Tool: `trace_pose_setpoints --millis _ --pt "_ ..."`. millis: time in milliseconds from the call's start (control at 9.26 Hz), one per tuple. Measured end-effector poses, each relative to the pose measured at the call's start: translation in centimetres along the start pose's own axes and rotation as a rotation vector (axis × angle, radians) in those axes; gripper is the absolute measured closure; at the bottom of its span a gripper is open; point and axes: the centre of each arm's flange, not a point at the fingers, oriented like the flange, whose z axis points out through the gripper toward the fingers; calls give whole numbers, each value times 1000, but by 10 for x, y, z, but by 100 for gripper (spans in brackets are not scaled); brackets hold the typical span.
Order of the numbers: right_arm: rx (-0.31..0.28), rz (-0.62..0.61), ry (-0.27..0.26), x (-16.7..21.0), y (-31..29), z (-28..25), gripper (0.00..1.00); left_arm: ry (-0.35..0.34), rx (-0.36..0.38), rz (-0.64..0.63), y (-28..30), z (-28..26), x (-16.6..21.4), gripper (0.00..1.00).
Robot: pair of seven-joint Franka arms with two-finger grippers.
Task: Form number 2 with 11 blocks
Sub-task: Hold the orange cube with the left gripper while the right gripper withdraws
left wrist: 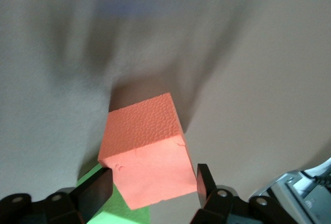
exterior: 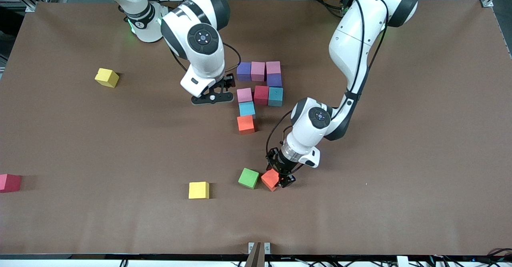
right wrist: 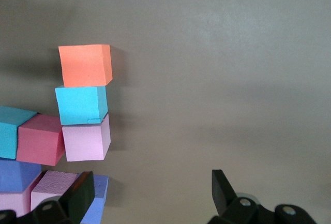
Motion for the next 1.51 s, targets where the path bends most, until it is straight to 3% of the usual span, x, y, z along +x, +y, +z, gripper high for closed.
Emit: trace_pose_setpoints --millis 540,1513 --pt "17 -61 46 30 24 -20 0 41 30 -20 11 2 13 25" --pt "15 -90 45 33 25 -19 0 74 84 -16 10 -11 3 25"
